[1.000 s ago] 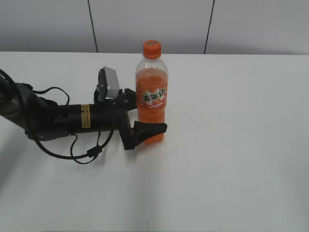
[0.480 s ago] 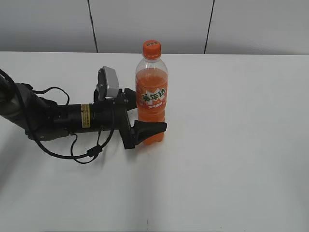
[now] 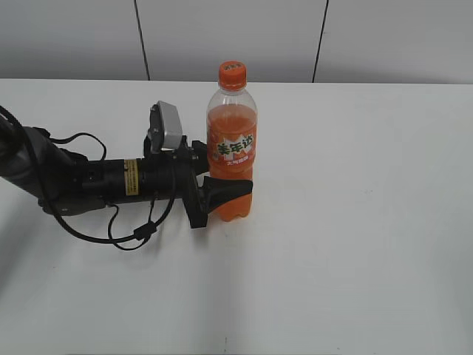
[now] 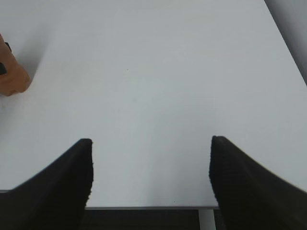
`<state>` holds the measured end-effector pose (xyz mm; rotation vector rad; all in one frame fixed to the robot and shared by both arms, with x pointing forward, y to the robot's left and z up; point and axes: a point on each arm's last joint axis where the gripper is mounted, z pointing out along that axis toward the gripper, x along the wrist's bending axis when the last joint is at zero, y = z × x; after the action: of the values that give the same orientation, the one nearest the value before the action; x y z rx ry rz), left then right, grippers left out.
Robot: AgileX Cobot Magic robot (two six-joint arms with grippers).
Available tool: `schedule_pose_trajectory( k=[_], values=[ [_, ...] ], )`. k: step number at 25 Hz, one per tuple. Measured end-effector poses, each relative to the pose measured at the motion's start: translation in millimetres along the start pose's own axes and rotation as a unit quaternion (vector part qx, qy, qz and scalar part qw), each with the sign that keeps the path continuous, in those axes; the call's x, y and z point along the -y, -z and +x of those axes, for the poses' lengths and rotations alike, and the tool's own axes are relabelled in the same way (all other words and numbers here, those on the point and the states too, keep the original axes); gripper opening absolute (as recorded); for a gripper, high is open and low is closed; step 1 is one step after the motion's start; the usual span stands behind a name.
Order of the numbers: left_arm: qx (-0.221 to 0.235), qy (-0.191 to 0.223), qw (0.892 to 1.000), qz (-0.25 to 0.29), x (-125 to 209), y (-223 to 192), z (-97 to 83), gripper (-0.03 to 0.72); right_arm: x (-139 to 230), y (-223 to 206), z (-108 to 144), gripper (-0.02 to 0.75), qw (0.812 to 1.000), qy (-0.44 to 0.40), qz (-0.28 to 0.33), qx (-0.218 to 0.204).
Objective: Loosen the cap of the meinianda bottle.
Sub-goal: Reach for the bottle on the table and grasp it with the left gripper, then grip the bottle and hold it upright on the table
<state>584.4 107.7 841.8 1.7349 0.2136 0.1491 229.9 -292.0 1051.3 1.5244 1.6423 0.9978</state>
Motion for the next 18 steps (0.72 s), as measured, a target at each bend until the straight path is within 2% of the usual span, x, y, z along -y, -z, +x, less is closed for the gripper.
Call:
schedule_pose_trajectory(
  k=[7,14,18],
  values=[
    [0.0,-0.002,1.0,-0.001,-0.2,0.0,0.1,0.405,-0.1,0.0,0.0,0.566,1.0,0.0,-0.001,0.0],
    [0.036,-0.037,0.999,0.004,1.8,7.7,-2.0,0.405,-0.1,0.0,0.0,0.566,1.0,0.0,-0.001,0.0],
    [0.048,-0.024,0.999,0.008,2.1,9.0,-3.1,0.405,-0.1,0.0,0.0,0.566,1.0,0.0,-0.001,0.0]
  ],
)
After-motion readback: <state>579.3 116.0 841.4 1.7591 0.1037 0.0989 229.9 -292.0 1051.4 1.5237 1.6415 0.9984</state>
